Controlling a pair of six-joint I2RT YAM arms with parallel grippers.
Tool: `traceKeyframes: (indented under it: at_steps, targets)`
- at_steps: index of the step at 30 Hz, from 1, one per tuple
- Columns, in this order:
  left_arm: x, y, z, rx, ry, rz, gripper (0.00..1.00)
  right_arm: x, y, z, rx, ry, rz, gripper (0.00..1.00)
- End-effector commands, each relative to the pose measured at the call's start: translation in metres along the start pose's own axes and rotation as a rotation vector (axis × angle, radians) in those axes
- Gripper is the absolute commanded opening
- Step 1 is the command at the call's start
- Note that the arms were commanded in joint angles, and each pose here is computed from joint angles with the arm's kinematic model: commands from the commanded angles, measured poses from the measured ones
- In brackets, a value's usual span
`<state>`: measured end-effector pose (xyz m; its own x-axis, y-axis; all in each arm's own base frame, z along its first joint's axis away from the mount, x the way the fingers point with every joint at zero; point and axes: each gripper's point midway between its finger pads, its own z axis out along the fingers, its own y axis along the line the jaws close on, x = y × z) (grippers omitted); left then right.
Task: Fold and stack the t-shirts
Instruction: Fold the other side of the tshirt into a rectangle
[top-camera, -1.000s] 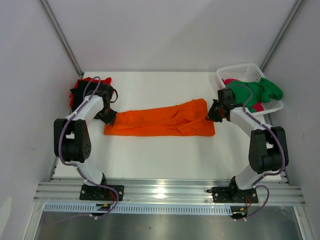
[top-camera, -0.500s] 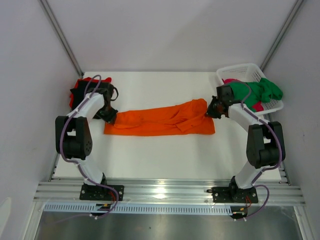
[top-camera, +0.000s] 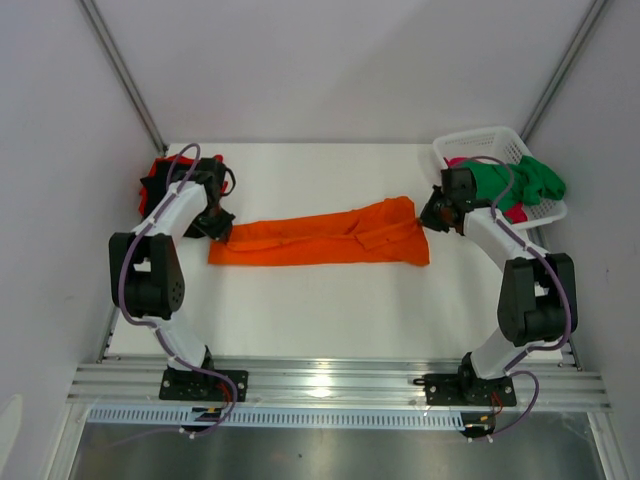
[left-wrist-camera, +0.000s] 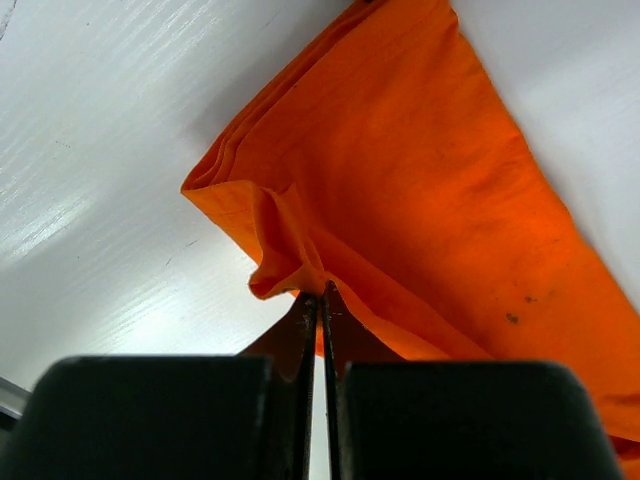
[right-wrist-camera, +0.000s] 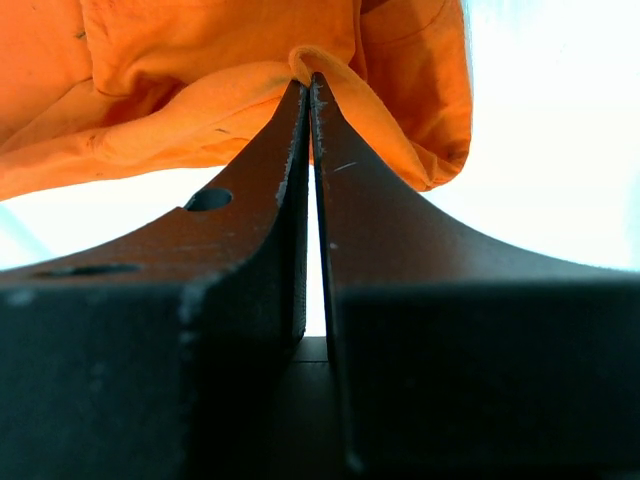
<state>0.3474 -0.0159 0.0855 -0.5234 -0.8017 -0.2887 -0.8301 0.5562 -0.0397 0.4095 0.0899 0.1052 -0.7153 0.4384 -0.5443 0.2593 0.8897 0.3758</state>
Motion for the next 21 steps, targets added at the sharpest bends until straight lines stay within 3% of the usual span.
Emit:
traceKeyframes:
  at_steps: [1, 21]
  targets:
    - [-0.004, 0.0, -0.003, 0.006, -0.006, -0.002, 0.01, -0.037, 0.015, -0.015, -0.037, -0.119, -0.001, 0.0]
    - [0.022, 0.002, 0.012, 0.019, 0.082, -0.01, 0.0, -0.032, 0.038, 0.015, -0.163, -0.063, -0.029, 0.0]
